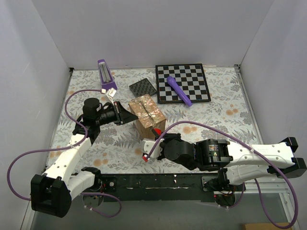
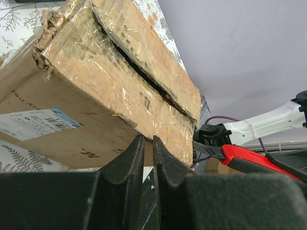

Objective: Unpack the express box
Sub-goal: Cut the express box at the center of the board.

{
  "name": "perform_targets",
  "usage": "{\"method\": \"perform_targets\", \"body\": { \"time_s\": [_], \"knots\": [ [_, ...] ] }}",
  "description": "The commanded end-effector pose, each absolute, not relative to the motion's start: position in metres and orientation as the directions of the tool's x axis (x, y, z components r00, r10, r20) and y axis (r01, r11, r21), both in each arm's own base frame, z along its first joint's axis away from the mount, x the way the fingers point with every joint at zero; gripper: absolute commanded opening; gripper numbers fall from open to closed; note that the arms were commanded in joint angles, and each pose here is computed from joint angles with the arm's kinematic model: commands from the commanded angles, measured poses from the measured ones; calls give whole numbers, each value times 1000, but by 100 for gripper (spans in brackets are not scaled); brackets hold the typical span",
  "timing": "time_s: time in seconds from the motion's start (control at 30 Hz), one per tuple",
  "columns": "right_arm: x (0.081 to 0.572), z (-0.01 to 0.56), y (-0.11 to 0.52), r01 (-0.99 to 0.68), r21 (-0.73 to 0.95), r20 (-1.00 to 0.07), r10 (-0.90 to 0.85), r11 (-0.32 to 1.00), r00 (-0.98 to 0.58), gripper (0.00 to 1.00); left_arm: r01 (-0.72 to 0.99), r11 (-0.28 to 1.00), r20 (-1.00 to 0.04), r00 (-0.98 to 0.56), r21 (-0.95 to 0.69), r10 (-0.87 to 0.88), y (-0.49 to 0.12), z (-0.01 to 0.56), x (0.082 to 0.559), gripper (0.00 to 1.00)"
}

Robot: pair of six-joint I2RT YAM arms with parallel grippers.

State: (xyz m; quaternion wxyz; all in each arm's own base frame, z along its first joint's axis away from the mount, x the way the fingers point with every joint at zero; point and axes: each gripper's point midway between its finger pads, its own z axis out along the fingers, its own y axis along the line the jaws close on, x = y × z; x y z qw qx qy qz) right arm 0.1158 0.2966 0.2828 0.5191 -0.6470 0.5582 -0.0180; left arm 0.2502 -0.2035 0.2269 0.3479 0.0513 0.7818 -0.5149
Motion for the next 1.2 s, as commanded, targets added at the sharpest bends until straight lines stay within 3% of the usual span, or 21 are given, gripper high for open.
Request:
{"method": "perform_targets", "body": {
  "time_s": [0.0,0.2,0.23,0.27,0.33,0.4,0.5,0.7,0.83,0.97,1.17],
  "knots": [
    [120,277,284,-698,-705,-494,-792,124,359,1,403,502,-586,-759,-766,-285,-197,218,257,0],
    [113,282,308,-719,-683,-539,-752,127,379,1,391,526,-595,-746,-755,-300,-194,225,264,0],
    [112,284,313,-722,-680,-547,-745,128,382,1,385,531,-593,-747,-755,-301,-194,225,265,6],
    [112,286,315,-724,-677,-554,-740,134,381,1,386,532,-593,-748,-754,-298,-194,225,265,27],
    [110,288,322,-728,-671,-566,-731,139,382,1,383,530,-588,-752,-757,-297,-194,225,264,44],
    [109,290,327,-735,-661,-582,-721,150,377,1,368,530,-576,-760,-764,-301,-194,224,262,59],
    [108,292,334,-742,-650,-598,-712,164,367,1,357,532,-570,-760,-768,-312,-192,223,259,69],
    [107,297,347,-753,-630,-627,-697,190,348,1,339,511,-551,-758,-790,-349,-191,230,251,74],
    [106,300,354,-758,-617,-647,-685,213,334,1,327,485,-529,-764,-811,-370,-193,235,246,67],
    [107,300,357,-758,-611,-659,-677,228,327,1,309,463,-496,-787,-831,-366,-195,235,241,54],
    [105,299,359,-766,-597,-672,-668,236,318,1,275,470,-463,-814,-839,-351,-196,225,240,57]
  ]
}}
